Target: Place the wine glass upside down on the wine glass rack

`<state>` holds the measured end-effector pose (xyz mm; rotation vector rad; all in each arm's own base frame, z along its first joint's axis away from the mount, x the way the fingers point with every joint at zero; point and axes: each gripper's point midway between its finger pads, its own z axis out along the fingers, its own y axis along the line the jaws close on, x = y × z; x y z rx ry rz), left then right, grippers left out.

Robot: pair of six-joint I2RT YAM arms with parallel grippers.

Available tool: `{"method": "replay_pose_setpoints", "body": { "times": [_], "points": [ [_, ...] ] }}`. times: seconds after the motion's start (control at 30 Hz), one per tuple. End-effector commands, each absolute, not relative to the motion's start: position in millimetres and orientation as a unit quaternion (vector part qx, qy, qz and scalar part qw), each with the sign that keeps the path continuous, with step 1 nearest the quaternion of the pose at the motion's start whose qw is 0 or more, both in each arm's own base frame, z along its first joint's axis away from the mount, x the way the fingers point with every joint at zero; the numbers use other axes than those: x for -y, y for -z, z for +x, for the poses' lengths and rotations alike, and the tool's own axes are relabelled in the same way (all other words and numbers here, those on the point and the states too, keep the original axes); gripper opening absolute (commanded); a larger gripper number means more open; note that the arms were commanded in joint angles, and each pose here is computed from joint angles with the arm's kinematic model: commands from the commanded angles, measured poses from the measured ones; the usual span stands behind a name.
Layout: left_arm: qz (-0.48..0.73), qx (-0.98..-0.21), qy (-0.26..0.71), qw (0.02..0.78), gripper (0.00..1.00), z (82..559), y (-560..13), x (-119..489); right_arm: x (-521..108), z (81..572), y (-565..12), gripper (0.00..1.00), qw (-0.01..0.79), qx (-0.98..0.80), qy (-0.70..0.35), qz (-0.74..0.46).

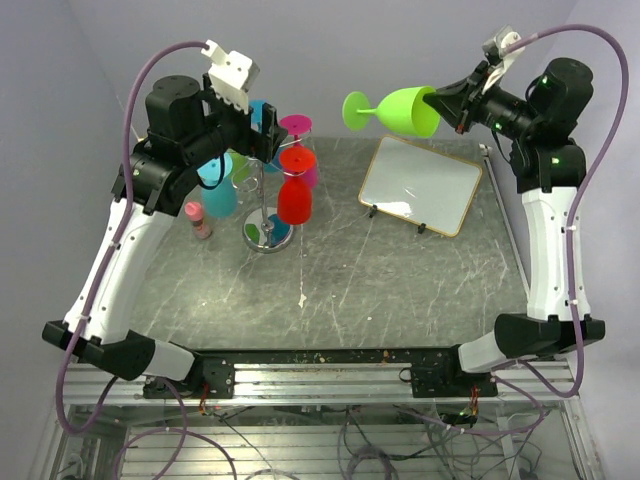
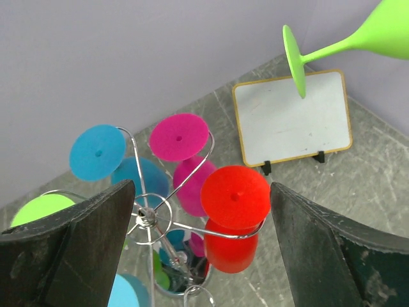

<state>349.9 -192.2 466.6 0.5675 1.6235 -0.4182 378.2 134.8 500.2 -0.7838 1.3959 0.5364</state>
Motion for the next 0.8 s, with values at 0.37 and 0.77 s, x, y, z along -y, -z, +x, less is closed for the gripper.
{"method": "replay_pose_setpoints", "body": {
  "times": [0.37,0.77],
  "points": [
    [0.178,-0.696,0.316,0.62,0.91,346,-496,214,-192,355,-540,0.0,0.638,-0.562,-0.376,-0.368],
    [0.123,-0.712,0.412,0.555,0.83,349,-475,226,-207,338,-538,0.0,0.609,-0.542,-0.428,-0.39]
  ]
}}
